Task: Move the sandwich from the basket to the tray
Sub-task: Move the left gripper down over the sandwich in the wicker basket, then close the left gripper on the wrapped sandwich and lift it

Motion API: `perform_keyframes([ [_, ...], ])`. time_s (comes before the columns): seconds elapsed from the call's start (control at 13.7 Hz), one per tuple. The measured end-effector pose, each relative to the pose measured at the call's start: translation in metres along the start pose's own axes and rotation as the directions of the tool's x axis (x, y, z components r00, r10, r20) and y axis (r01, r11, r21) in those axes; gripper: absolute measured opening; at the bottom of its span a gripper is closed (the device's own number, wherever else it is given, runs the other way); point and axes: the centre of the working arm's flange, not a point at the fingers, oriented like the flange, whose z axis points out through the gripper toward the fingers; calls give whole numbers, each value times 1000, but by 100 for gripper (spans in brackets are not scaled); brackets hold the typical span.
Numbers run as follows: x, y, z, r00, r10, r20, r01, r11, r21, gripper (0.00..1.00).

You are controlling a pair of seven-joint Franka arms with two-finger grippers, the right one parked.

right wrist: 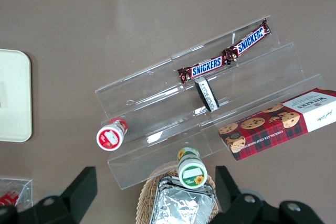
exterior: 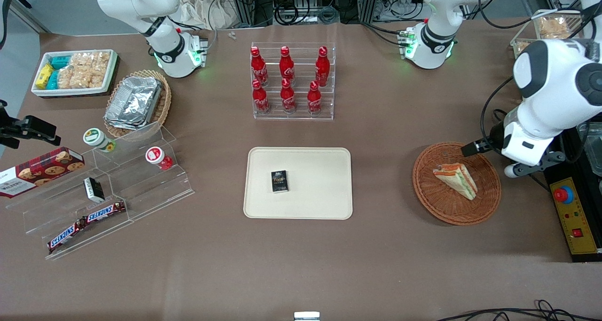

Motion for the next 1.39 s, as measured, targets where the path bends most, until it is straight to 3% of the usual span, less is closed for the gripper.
perform_keyframes([
  [0.44, -4, -4, 64, 992, -120, -30, 120, 993, -19, 100],
  [1.02, 6, -15, 125, 968, -252, 12, 252, 968, -2, 100],
  [1.39, 10, -15, 149, 948, -319, 10, 319, 948, -8, 100],
])
